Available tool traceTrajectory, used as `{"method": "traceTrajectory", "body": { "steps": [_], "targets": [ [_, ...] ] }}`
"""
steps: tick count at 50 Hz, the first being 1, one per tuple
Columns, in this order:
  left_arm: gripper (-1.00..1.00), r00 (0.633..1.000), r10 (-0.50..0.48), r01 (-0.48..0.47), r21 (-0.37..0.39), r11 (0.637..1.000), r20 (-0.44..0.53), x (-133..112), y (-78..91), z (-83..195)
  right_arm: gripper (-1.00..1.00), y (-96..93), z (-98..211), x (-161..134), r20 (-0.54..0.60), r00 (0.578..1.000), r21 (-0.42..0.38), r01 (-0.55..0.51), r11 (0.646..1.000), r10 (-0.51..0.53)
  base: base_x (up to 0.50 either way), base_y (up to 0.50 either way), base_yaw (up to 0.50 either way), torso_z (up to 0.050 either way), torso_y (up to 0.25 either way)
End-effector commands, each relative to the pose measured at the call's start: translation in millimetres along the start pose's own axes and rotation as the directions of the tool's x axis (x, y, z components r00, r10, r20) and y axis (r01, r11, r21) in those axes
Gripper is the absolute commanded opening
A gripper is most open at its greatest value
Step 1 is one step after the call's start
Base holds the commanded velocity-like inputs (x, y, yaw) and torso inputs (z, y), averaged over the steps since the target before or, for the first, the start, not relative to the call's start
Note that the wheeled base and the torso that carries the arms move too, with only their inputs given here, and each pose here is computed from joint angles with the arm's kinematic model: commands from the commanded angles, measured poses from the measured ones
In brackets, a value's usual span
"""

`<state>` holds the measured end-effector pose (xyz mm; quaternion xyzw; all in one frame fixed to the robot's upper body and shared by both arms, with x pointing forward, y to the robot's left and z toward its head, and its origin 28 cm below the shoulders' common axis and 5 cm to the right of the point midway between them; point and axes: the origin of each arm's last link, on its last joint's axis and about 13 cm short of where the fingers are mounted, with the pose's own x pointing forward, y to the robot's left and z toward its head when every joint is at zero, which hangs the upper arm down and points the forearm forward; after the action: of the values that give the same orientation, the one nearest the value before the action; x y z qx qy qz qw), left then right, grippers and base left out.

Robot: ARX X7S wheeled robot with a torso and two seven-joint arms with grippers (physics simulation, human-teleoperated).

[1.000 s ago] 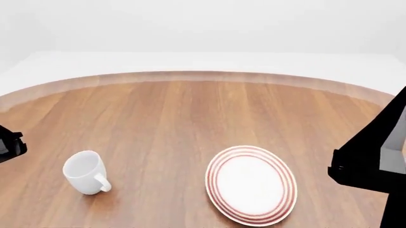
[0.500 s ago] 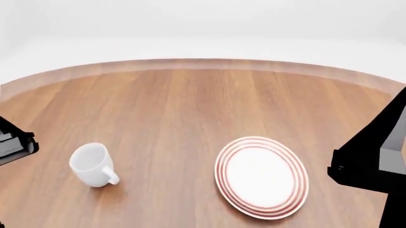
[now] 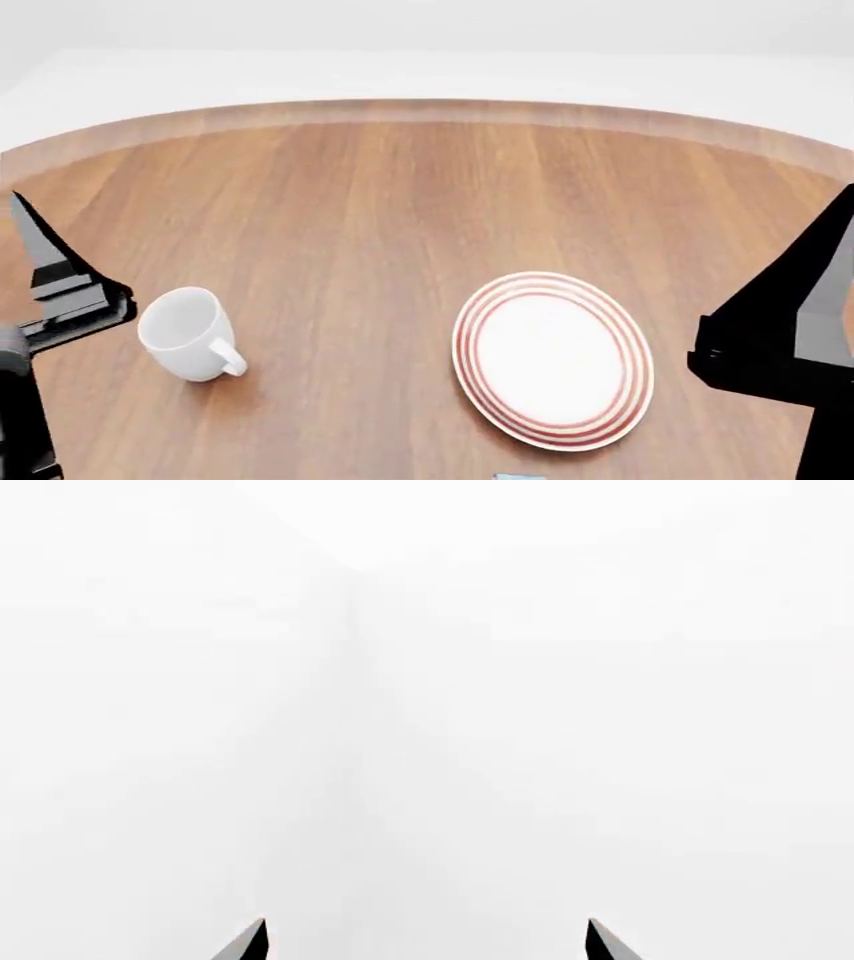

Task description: Pick up the white mug and put it on the plate, and put the chocolate pudding to the right of the plate.

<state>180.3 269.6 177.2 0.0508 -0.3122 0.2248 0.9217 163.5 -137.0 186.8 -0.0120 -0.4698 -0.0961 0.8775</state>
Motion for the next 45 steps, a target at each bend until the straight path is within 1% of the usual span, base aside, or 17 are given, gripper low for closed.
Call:
{"method": "traceTrajectory", "body": {
  "steps": [1,8,10,11,13,16,20,22,27,31,33,36,37,39,42,44,45],
  "targets": [
    [1.0,0.954,-0.067,0.04,-0.098,0.994,-0.293,-10.6,-18.4,-11.4,1.0,-2.3,0.4,-0.2,0.009,1.0,-0.023,0.001,1.0,-0.001,0.0,0.0,0.0,0.0,0.0],
    [1.0,0.904,-0.087,0.041,-0.117,0.992,-0.418,-16.6,-30.2,-13.4,1.0,-2.7,0.3,0.5,0.007,1.0,-0.023,0.004,1.0,-0.004,0.0,0.0,0.0,0.0,0.0],
    [1.0,0.895,-0.087,0.046,-0.103,0.994,-0.437,-17.7,-32.2,-13.5,1.0,-2.7,0.4,0.6,0.007,1.0,-0.023,0.004,1.0,-0.004,0.0,0.0,0.0,0.0,0.0],
    [1.0,0.883,-0.08,0.05,-0.076,0.996,-0.463,-19.2,-34.2,-12.7,1.0,-2.8,0.4,0.6,0.006,1.0,-0.023,0.005,1.0,-0.005,0.0,0.0,0.0,0.0,0.0],
    [1.0,0.862,-0.081,0.056,-0.064,0.996,-0.501,-21.0,-37.7,-13.9,1.0,-2.8,0.5,0.8,0.006,1.0,-0.022,0.005,1.0,-0.005,0.0,0.0,0.0,0.0,0.0],
    [1.0,0.851,-0.067,0.055,-0.039,0.998,-0.52,-23.5,-42.3,-16.3,1.0,-2.8,0.3,0.8,0.004,1.0,-0.022,0.005,1.0,-0.005,0.0,0.0,0.0,0.0,0.0],
    [1.0,0.821,-0.067,0.062,-0.028,0.998,-0.567,-27.6,-48.9,-18.6,1.0,-2.6,0.1,0.4,0.002,1.0,-0.022,0.004,1.0,-0.004,0.0,0.0,0.0,0.0,0.0],
    [1.0,0.801,-0.05,0.065,0.003,0.998,-0.597,-29.4,-52.8,-20.7,1.0,-2.6,-0.3,0.4,0.0,1.0,-0.022,0.004,1.0,-0.004,0.0,0.0,0.0,0.0,0.0],
    [1.0,0.769,-0.053,0.074,0.007,0.997,-0.637,-31.4,-59.1,-21.4,1.0,-2.5,-0.2,0.3,-0.001,1.0,-0.021,0.004,1.0,-0.005,0.0,0.0,0.0,0.0,0.0],
    [1.0,0.723,-0.029,0.083,0.046,0.995,-0.691,-28.6,-66.4,-21.7,1.0,-2.3,0.4,0.4,0.001,1.0,-0.02,0.002,1.0,-0.002,0.0,0.0,0.0,0.0,0.0],
    [1.0,0.715,-0.024,0.079,0.046,0.996,-0.699,-25.5,-70.7,-21.1,1.0,-2.0,0.3,0.2,-0.001,1.0,-0.018,0.001,1.0,-0.001,0.0,0.0,0.0,0.0,0.0],
    [1.0,0.666,-0.007,0.071,0.054,0.996,-0.746,-22.8,-77.8,-21.1,1.0,-1.6,0.5,0.3,-0.001,1.0,-0.017,-0.002,1.0,0.002,0.0,0.0,0.0,0.0,0.0],
    [1.0,0.642,0.013,0.076,0.081,0.994,-0.767,-22.6,-82.3,-23.1,1.0,-1.6,0.5,0.3,0.0,1.0,-0.016,-0.004,1.0,0.004,0.0,0.0,0.0,0.0,0.0],
    [1.0,0.61,0.007,0.079,0.07,0.994,-0.792,-22.9,-88.4,-23.7,1.0,-1.8,0.2,0.1,-0.001,1.0,-0.016,-0.003,1.0,0.003,0.0,0.0,0.0,0.0,0.0],
    [1.0,0.588,0.048,0.064,0.106,0.992,-0.807,-22.2,-93.8,-22.7,1.0,-1.5,-0.1,-0.2,-0.001,1.0,-0.016,-0.004,1.0,0.004,0.0,0.0,0.0,0.0,0.0],
    [1.0,0.539,0.064,0.05,0.108,0.993,-0.84,-23.6,-96.9,-23.0,1.0,-1.4,0.1,-0.1,-0.001,1.0,-0.015,-0.005,1.0,0.005,0.0,0.0,0.0,0.0,0.0],
    [1.0,0.531,0.095,0.033,0.132,0.991,-0.842,-23.3,-98.7,-23.3,1.0,-1.5,0.3,0.0,-0.001,1.0,-0.015,-0.004,1.0,0.004,0.0,0.0,0.0,0.0,0.0]
  ]
}}
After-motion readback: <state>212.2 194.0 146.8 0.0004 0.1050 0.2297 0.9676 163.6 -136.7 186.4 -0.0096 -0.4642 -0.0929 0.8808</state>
